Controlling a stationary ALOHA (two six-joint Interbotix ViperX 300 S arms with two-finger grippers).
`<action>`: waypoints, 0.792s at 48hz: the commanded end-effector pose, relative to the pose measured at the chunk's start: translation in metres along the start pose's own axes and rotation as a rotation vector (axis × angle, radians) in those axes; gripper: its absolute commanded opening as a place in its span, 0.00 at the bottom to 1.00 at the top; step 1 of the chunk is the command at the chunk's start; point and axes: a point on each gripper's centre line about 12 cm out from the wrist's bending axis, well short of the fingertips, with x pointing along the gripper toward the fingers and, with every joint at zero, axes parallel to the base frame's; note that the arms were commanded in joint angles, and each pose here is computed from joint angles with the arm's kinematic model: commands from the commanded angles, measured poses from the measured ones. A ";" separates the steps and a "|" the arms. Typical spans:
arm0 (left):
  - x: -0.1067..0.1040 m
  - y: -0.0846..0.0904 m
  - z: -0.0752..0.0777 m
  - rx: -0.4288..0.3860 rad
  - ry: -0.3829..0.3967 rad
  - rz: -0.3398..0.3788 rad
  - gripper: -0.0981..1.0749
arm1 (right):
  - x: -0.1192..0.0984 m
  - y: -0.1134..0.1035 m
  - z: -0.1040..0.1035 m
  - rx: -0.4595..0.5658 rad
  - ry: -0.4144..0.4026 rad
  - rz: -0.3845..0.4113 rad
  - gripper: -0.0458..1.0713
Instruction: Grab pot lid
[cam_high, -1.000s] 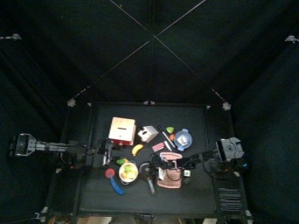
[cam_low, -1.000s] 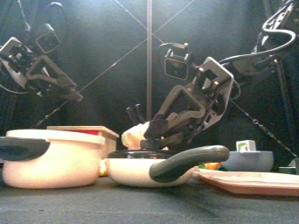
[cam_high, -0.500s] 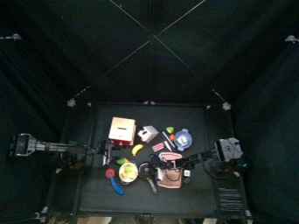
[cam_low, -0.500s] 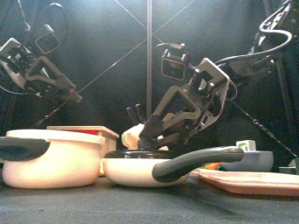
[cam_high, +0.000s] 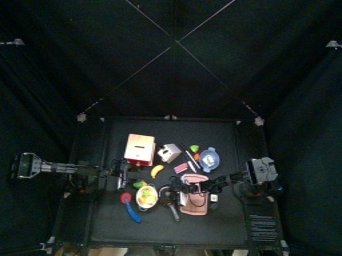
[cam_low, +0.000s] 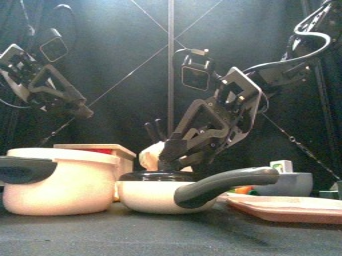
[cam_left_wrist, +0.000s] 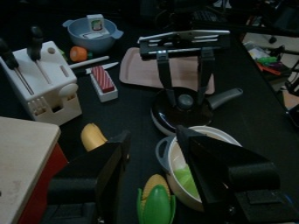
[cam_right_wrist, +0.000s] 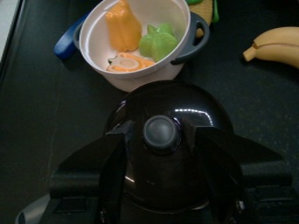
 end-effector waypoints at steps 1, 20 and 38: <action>0.001 0.000 0.005 0.001 -0.018 -0.002 0.80 | -0.002 -0.001 0.005 0.000 -0.004 -0.004 0.65; 0.001 0.000 0.005 0.001 -0.017 -0.001 0.80 | -0.008 0.003 0.024 -0.021 -0.033 0.009 0.62; 0.001 0.000 0.005 -0.002 -0.015 0.000 0.80 | -0.008 0.004 0.027 -0.030 -0.005 0.004 0.61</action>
